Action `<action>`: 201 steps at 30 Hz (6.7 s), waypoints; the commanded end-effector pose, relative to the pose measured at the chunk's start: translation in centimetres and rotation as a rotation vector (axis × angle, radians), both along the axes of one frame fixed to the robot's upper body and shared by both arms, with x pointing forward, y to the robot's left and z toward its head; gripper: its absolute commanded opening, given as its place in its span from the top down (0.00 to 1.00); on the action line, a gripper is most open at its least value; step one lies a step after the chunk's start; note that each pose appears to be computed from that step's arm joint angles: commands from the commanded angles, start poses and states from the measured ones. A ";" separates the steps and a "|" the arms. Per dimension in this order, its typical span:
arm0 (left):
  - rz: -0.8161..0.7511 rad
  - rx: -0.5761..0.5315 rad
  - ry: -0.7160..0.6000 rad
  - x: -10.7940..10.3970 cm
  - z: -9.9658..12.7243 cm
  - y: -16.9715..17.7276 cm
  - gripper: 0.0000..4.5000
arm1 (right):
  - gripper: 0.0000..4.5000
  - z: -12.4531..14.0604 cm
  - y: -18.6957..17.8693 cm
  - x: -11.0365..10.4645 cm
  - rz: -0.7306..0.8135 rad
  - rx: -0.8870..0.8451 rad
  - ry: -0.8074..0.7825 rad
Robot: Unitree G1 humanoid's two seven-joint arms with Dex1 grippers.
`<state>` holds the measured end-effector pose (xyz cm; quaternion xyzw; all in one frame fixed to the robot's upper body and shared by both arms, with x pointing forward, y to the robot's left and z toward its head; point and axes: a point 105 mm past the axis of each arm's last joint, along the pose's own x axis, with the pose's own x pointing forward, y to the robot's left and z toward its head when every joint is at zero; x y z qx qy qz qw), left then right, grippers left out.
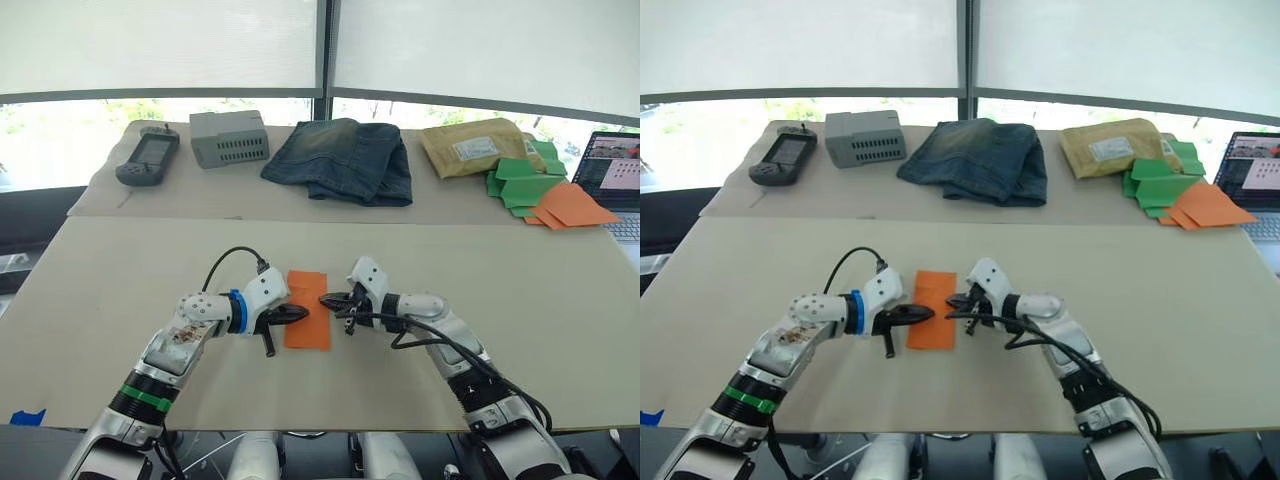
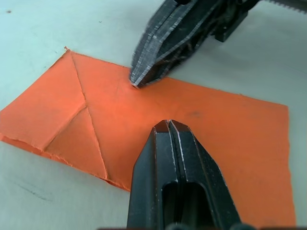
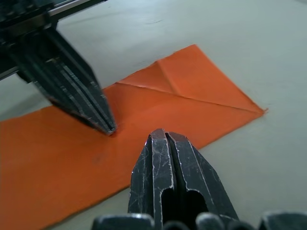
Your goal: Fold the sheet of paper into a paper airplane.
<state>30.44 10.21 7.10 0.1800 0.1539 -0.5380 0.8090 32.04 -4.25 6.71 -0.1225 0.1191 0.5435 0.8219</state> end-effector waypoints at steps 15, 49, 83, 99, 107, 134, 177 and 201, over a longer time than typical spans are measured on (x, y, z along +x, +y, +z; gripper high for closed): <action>-0.026 0.031 0.094 -1.3 -1.6 -0.1 1.00 | 0.99 -4.0 -1.4 -9.4 0.237 -0.139 0.318; 0.190 -0.252 0.084 -0.7 4.1 4.3 1.00 | 0.99 8.7 -3.5 -2.8 0.091 -0.014 -0.052; -0.159 -0.122 0.069 0.4 0.6 -6.2 1.00 | 0.99 9.8 -5.7 -3.4 -0.071 -0.158 -0.163; -0.046 -0.136 0.056 0.0 1.3 -3.4 1.00 | 0.99 0.4 -4.4 -1.5 -0.043 -0.270 -0.002; 0.026 -0.165 0.047 -0.2 1.8 -2.3 1.00 | 0.99 -0.1 -3.7 -1.1 -0.028 -0.282 -0.011; -0.030 -0.010 0.064 0.1 -1.0 -4.1 1.00 | 0.50 8.2 -7.4 1.7 -0.446 0.053 -0.047; 0.022 -0.018 0.091 0.4 -1.4 -3.2 1.00 | 0.99 3.1 -2.2 -2.6 0.059 -0.328 -0.556; 0.107 -0.321 0.030 4.0 5.1 -4.2 1.00 | 0.99 -0.6 -2.0 -1.3 0.040 -0.426 -0.609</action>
